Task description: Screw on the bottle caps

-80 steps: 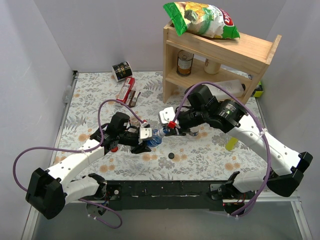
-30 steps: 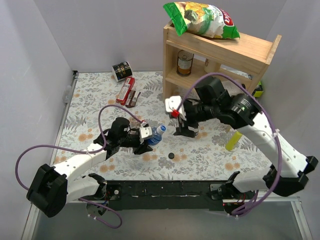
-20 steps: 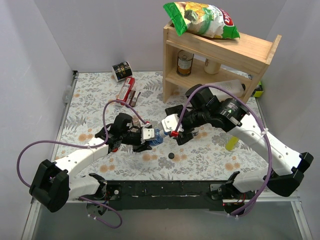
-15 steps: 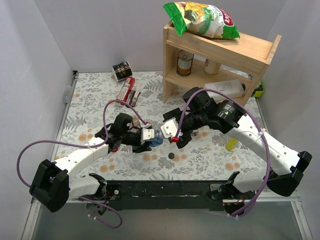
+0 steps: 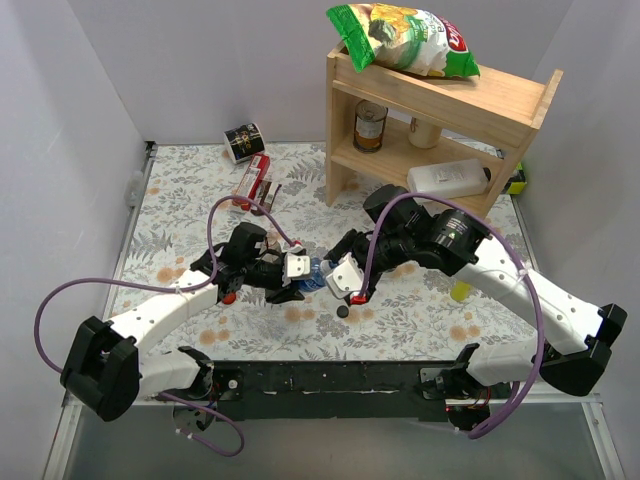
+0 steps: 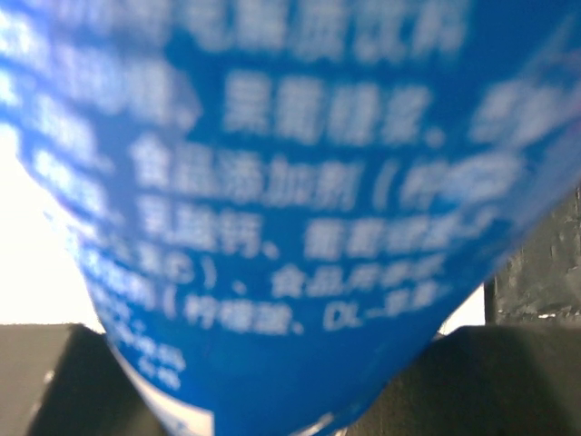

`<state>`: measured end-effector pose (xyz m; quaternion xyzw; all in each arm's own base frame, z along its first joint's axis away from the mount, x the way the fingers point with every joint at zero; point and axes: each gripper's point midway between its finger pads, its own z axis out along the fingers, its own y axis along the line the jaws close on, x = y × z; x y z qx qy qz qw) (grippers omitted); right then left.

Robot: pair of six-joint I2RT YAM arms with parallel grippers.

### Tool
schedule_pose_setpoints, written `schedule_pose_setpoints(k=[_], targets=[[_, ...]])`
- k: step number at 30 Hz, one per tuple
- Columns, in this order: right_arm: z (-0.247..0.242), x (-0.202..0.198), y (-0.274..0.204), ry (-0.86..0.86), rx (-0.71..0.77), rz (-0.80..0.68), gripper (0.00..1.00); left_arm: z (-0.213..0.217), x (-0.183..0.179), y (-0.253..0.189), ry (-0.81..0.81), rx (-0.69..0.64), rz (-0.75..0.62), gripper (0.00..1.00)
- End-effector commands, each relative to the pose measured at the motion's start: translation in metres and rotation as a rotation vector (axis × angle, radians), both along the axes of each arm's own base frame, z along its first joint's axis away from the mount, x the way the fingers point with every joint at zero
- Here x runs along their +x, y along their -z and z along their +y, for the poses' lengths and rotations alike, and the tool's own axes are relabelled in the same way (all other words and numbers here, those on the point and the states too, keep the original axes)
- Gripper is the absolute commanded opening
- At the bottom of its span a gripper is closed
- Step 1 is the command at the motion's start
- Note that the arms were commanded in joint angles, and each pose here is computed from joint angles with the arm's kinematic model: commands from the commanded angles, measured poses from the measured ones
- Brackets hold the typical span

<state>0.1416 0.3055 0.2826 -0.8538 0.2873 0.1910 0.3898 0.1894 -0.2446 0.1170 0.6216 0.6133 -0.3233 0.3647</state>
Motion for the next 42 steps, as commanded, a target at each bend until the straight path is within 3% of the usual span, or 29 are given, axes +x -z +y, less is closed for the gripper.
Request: schedule_pose_setpoints(k=[1, 18, 29, 35, 36, 40, 41, 42], targets=[[0.006, -0.004, -0.005, -0.044, 0.036, -0.025, 0.62, -0.006, 0.003, -0.012, 0.056, -0.012, -0.052, 0.0], [0.007, 0.008, 0.019, 0.02, -0.057, 0.019, 0.26, -0.012, 0.018, -0.021, 0.036, -0.029, -0.093, 0.0], [0.029, 0.027, 0.013, 0.384, -0.168, 0.678, 0.13, -0.013, 0.055, -0.052, -0.209, -0.102, -0.152, 0.0], [0.036, 0.041, 0.015, 0.656, -0.249, 1.246, 0.06, -0.01, 0.056, -0.051, -0.264, -0.107, -0.119, 0.0], [0.038, 0.04, 0.009, 0.651, -0.248, 1.319, 0.08, -0.01, 0.055, -0.05, -0.27, -0.107, -0.113, 0.0], [0.037, 0.063, -0.023, 0.626, -0.123, 1.188, 0.24, -0.006, 0.045, -0.038, -0.256, -0.095, -0.082, 0.0], [0.037, 0.07, -0.047, 0.6, -0.057, 1.144, 0.38, -0.004, 0.039, -0.032, -0.243, -0.082, -0.064, 0.0], [0.035, 0.073, -0.057, 0.581, -0.025, 1.12, 0.44, -0.006, 0.033, -0.032, -0.208, -0.088, -0.057, 0.0]])
